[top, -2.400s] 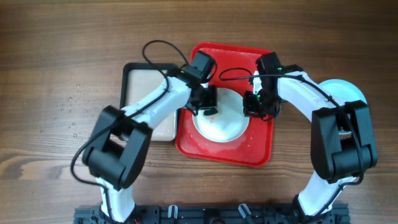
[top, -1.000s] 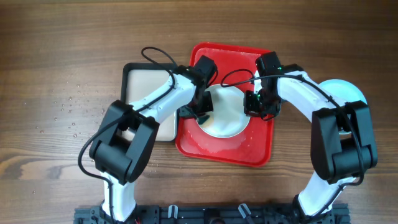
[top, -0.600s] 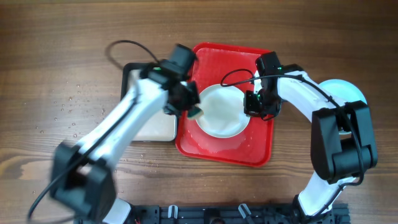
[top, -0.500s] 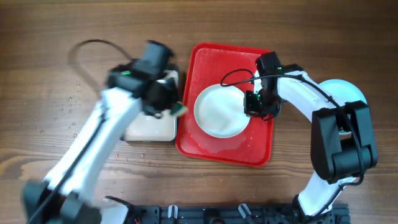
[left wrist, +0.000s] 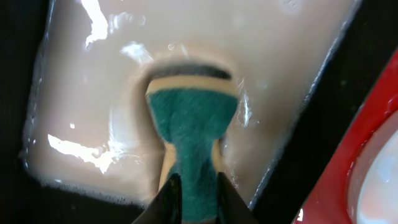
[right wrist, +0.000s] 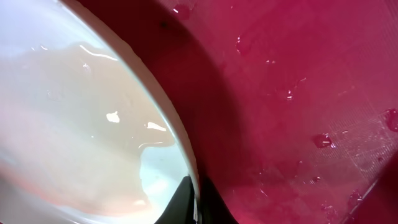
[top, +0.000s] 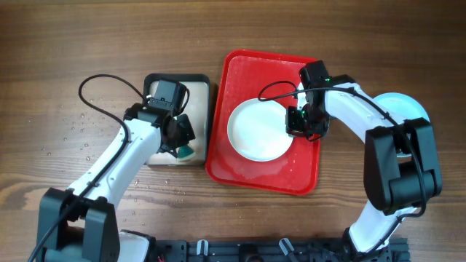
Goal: Clean dirty plates on tray and stack at the side
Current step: 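Return the sponge to the water tray with the left gripper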
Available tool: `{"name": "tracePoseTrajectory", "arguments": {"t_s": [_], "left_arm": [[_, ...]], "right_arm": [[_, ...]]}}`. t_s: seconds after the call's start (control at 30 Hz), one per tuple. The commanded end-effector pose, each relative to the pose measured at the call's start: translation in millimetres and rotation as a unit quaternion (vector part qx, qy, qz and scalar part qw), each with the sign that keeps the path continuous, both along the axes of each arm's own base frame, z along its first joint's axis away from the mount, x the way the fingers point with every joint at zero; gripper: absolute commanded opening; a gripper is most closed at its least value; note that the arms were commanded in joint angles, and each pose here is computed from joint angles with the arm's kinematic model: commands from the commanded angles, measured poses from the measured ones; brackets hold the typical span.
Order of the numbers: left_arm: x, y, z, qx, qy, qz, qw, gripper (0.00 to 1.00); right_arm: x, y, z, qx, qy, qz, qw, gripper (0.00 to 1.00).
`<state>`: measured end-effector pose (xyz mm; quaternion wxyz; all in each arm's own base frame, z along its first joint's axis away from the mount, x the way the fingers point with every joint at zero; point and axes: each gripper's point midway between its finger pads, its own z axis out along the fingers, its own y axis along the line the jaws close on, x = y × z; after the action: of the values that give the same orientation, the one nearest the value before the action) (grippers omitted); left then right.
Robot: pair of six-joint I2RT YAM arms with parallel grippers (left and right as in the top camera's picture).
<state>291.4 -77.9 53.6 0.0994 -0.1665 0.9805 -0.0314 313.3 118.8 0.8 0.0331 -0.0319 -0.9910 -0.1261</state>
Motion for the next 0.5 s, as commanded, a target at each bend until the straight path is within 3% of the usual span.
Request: {"name": "tracePoseTrajectory", "arguments": {"t_s": [0.0, 0.07, 0.17, 0.2, 0.3, 0.47], "left_arm": [[12, -11, 30, -0.03, -0.033, -0.009, 0.999, 0.38], [17, -13, 60, -0.04, -0.061, -0.01, 0.997, 0.49], [15, -21, 102, -0.075, -0.102, -0.019, 0.992, 0.7], [13, -23, 111, -0.084, -0.114, -0.022, 0.99, 0.96], [9, -21, 133, -0.092, -0.149, -0.024, 0.984, 1.0], [8, -21, 136, -0.094, -0.154, -0.024, 0.983, 1.0]], "right_arm": [[-2, -15, -12, -0.04, 0.001, 0.015, 0.999, 0.04], [1, -14, -3, -0.038, -0.01, 0.02, 0.999, 0.04], [12, -10, 44, -0.042, -0.087, 0.036, 0.995, 0.04], [14, -8, 57, -0.046, -0.11, 0.039, 0.992, 0.04], [20, -9, 118, -0.115, -0.227, 0.059, 0.965, 0.04], [19, -20, 181, -0.292, -0.355, 0.079, 0.885, 0.04]]}}
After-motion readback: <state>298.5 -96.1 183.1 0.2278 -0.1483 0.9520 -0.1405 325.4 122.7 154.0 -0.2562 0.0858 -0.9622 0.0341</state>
